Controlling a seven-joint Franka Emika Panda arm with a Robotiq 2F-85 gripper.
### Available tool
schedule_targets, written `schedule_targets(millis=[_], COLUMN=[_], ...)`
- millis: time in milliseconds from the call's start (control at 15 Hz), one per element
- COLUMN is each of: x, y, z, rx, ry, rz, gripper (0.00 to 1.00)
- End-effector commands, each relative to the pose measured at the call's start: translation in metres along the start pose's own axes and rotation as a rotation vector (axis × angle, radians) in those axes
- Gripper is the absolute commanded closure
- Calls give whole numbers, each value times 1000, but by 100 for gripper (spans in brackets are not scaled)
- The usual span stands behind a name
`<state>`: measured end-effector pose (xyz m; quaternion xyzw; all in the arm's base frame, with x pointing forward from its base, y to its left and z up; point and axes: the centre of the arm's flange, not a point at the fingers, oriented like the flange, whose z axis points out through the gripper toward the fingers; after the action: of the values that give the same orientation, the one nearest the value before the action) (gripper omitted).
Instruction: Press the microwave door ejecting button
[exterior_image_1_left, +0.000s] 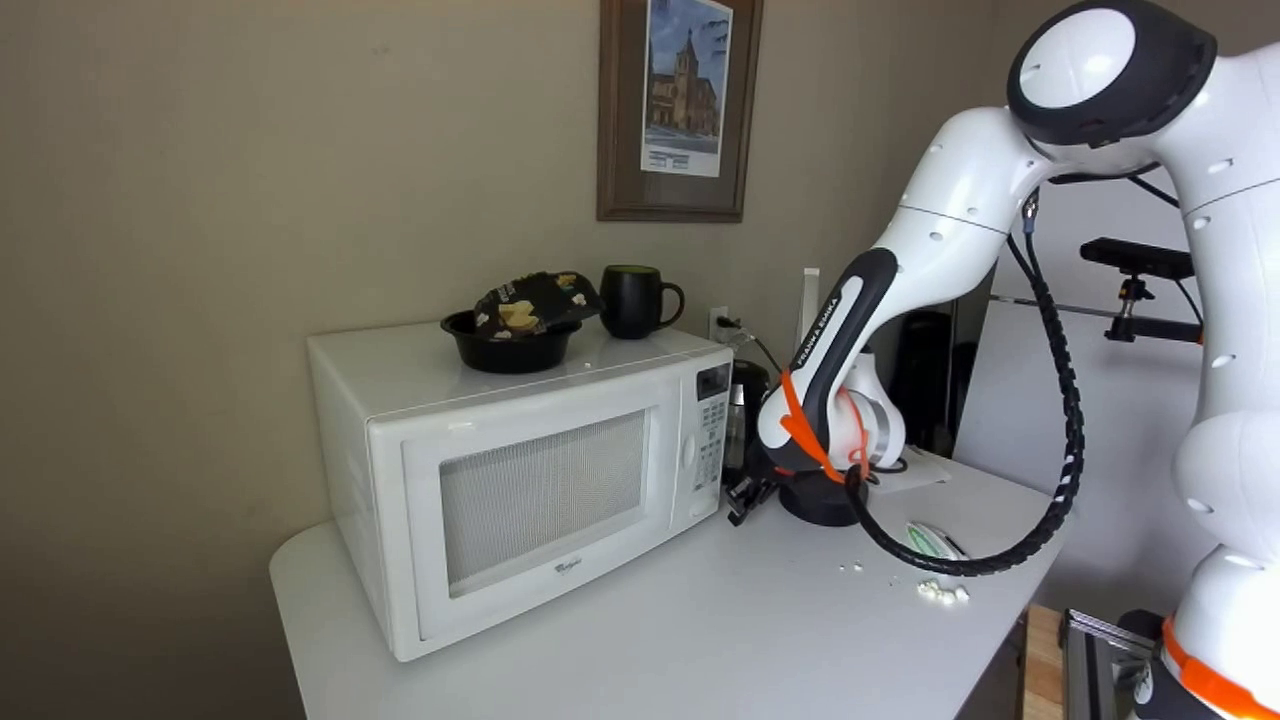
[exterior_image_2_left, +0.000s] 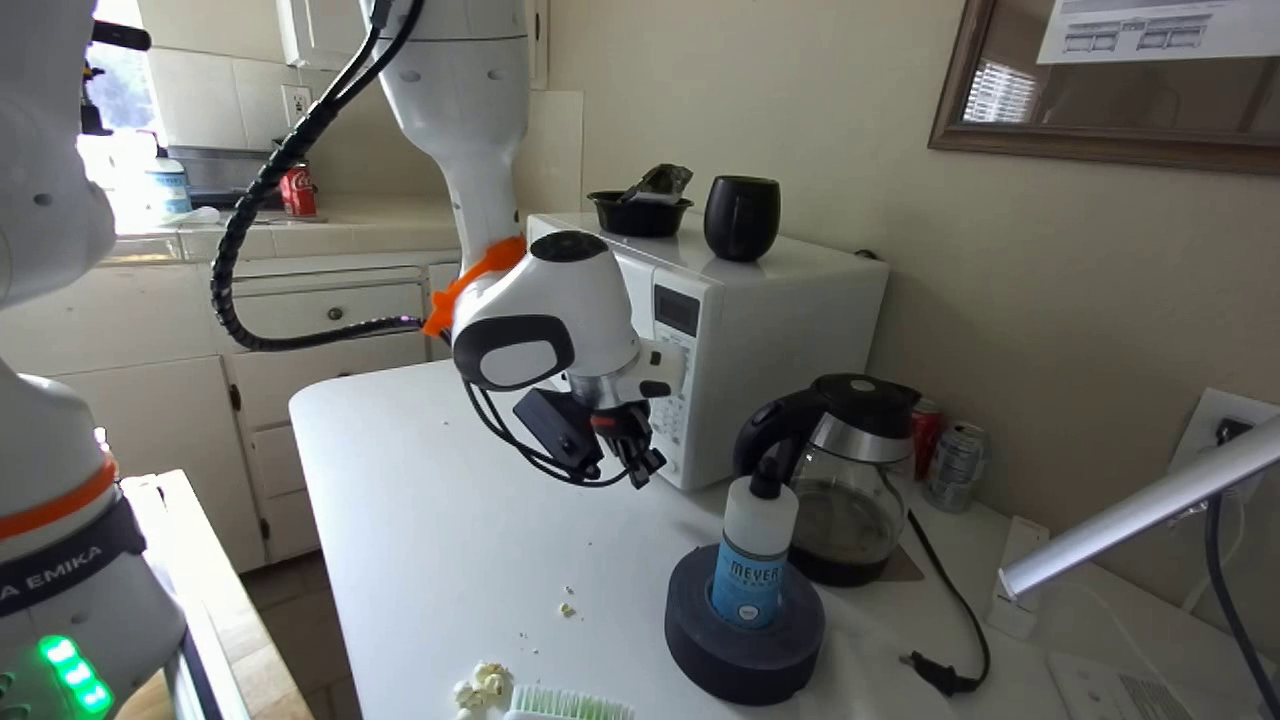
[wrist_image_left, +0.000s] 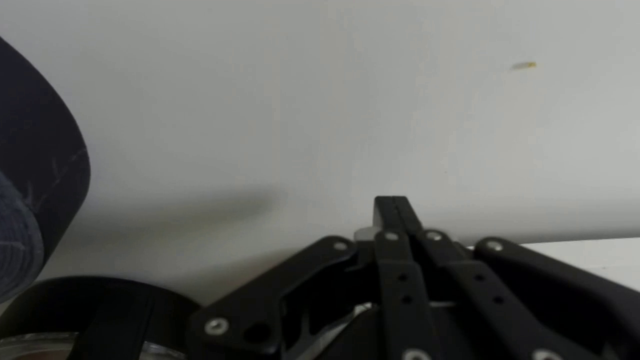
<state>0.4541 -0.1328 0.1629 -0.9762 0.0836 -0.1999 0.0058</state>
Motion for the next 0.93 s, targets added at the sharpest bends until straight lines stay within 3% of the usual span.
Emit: schedule_targets(millis=[0,867], x=[-1,15], y=[0,-17], z=[17,21], rx=[25,31], ry=[31,169], rz=[-46,-118], gripper=[100,100])
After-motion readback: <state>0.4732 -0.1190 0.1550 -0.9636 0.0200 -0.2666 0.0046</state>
